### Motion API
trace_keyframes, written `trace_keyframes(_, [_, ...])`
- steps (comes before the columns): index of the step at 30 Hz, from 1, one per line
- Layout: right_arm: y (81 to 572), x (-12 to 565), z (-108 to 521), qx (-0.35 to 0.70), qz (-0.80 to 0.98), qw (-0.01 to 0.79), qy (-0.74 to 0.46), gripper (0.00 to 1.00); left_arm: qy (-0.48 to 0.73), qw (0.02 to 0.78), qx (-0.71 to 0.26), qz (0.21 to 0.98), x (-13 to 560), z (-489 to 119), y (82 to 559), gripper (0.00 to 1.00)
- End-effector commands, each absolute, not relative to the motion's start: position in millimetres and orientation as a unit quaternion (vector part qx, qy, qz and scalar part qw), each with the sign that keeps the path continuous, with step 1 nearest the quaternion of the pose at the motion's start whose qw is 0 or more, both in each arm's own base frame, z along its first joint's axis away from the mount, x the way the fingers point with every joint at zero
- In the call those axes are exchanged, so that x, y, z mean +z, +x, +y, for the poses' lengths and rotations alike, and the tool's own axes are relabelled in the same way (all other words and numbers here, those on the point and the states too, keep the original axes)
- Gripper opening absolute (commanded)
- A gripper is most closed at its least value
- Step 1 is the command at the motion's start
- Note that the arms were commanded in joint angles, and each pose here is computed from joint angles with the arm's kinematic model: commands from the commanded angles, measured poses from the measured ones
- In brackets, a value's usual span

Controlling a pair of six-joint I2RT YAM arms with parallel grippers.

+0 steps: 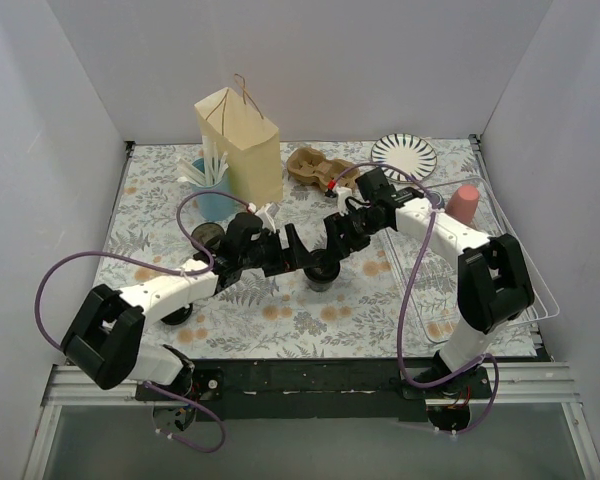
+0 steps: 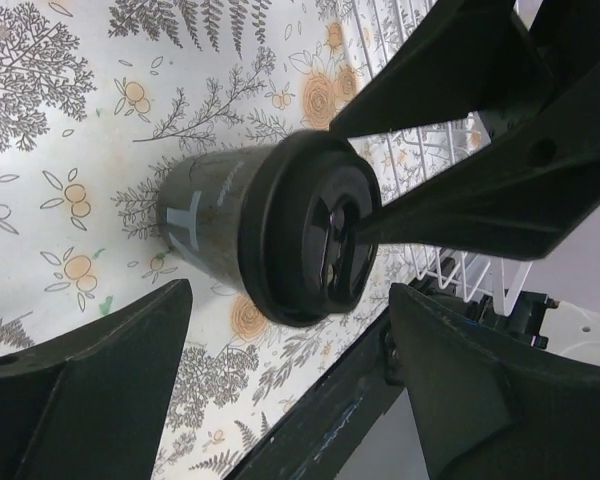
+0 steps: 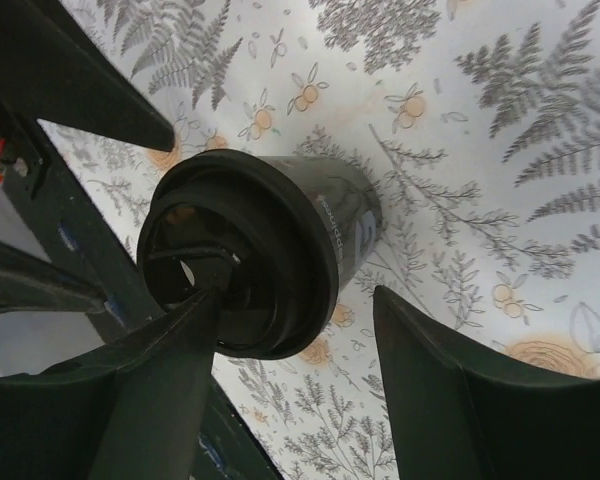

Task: Pack the takeout coffee

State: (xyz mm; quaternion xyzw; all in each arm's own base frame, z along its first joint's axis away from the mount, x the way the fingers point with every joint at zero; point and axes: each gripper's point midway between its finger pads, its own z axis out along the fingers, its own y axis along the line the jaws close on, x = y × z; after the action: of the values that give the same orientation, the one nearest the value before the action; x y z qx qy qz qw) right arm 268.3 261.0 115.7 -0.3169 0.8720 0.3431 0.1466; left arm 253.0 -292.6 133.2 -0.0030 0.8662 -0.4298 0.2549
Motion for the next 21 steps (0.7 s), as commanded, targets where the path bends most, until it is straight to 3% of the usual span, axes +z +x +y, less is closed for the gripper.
trace_keyframes(1, [265.2, 105.8, 266.6, 0.366, 0.863, 0.145, -0.317, 0.65, -0.004, 0.271, -0.423, 0.865, 122.7, -295.7, 260.6, 0.77])
trace_keyframes(6, [261.1, 93.9, 262.7, 0.36, 0.869, 0.142, -0.307, 0.6, -0.006, 0.267, -0.406, 0.874, 100.4, -295.7, 259.5, 0.64])
trace_keyframes(21, [254.6, 73.1, 258.0, 0.356, 0.883, 0.134, -0.275, 0.47, -0.053, 0.279, -0.329, 0.9, 74.0, -269.5, 263.7, 0.47])
